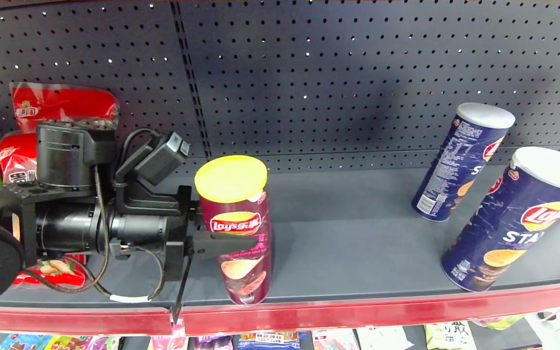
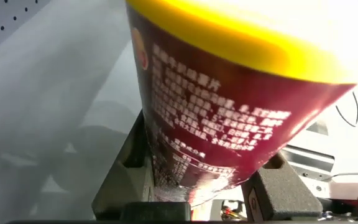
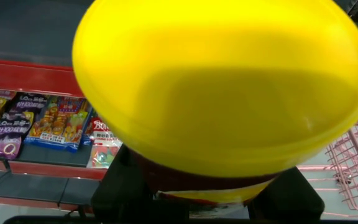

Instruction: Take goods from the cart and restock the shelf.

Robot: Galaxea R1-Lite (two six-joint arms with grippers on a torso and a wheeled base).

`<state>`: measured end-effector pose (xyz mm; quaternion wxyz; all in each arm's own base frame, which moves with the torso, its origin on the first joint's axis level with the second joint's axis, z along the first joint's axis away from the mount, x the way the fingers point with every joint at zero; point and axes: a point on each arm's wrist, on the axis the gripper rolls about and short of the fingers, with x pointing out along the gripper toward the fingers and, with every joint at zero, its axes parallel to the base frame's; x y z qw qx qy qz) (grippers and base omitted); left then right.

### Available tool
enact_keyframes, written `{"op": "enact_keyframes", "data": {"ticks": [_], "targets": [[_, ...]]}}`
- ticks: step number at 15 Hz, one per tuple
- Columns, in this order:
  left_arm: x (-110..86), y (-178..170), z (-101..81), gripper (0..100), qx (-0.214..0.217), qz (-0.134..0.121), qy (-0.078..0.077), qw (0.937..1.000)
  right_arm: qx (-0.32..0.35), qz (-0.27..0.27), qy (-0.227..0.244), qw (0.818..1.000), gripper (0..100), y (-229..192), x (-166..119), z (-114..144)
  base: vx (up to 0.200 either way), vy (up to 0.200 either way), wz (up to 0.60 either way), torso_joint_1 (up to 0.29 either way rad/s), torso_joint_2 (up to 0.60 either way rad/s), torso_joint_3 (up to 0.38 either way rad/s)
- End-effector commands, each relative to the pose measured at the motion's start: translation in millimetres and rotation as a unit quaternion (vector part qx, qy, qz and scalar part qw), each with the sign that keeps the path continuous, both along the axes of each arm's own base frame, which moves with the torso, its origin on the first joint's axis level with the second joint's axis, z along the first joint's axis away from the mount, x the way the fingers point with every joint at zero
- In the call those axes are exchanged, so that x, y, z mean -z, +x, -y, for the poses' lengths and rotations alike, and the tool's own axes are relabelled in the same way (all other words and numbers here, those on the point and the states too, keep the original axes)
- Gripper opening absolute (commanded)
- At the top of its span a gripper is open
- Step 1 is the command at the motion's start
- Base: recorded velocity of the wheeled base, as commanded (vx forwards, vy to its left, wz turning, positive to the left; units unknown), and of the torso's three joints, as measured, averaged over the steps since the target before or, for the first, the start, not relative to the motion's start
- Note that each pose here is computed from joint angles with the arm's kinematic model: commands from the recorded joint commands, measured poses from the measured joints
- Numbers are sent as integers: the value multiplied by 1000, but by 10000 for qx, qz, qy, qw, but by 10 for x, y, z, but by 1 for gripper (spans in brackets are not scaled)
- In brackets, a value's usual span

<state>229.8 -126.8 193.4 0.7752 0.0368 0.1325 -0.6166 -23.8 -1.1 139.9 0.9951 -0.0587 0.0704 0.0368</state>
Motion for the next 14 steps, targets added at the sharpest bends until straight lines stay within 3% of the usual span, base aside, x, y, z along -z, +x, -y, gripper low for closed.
{"op": "enact_keyframes", "data": {"ticks": [1, 3, 10, 11, 14], "targets": [[5, -17, -6, 0, -23, -117, -13, 9999, -2, -12, -3, 10000, 0, 3, 0, 0, 0, 0, 0, 0, 0, 0], [-5, -22, -8, 0, -67, -263, -59, 9996, -2, -4, -2, 10000, 0, 2, -4, 0, 0, 0, 0, 0, 0, 0], [24, -55, -23, 0, -27, -297, -44, 9995, -18, 4, -1, 10000, 0, 2, -13, 0, 0, 0, 0, 0, 0, 0], [24, -59, -24, 100, -20, -298, -46, 9995, -18, -12, -1, 10000, 0, 4, -12, 0, 0, 0, 0, 0, 0, 0], [-13, -66, -42, 100, -206, -204, -20, 9996, -80, -73, -8, 9999, 0, 26, -30, -1, 0, 0, 0, 0, 0, 0]]}}
